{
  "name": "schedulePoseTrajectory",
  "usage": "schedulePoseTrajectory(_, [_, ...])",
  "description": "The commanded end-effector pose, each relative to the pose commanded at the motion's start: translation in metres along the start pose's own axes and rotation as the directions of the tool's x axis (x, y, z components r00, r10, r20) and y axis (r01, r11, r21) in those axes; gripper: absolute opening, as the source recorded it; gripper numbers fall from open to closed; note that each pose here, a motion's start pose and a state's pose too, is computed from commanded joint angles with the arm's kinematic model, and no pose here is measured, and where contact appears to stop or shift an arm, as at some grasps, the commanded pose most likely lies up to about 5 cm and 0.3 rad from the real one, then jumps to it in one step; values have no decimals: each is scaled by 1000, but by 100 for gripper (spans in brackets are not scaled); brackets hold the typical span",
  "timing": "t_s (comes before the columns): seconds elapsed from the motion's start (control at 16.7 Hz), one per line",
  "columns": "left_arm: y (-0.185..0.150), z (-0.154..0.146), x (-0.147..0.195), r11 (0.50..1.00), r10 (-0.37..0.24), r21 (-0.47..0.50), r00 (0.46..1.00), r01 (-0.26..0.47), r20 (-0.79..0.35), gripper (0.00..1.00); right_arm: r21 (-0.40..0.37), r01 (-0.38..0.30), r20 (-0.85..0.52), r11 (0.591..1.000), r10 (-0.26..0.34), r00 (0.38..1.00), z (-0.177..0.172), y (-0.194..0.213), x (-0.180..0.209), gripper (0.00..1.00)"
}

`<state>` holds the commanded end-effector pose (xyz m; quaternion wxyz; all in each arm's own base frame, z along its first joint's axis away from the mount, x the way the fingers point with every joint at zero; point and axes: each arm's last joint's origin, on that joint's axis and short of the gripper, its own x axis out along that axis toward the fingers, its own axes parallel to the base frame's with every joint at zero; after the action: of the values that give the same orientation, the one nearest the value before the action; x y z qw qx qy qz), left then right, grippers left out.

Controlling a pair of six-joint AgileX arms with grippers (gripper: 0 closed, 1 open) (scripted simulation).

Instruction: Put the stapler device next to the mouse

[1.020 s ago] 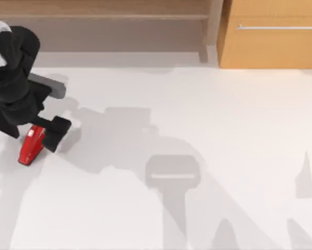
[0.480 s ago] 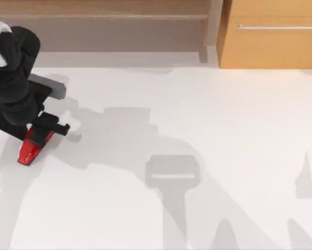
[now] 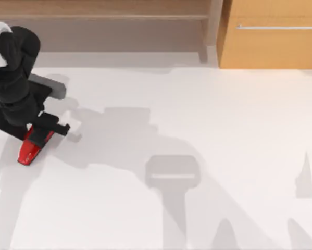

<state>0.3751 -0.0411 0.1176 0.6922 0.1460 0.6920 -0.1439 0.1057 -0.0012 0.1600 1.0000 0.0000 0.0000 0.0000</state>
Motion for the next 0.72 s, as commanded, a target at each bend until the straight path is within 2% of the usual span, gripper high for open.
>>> schedulePoseTrajectory(0.18, [0, 0, -2, 1000, 1, 0, 1000, -1, 4, 0, 0, 0, 0, 1000, 0, 1000, 0, 0, 0, 100])
schedulePoseTrajectory(0.54, [0, 0, -30, 1000, 0, 0, 1000, 0, 1, 0, 0, 0, 0, 1000, 0, 1000, 0, 0, 0, 100])
schedulePoseTrajectory(0.72, [0, 0, -29, 1000, 0, 1, 1000, 0, -3, 0, 0, 0, 0, 1000, 0, 1000, 0, 0, 0, 100])
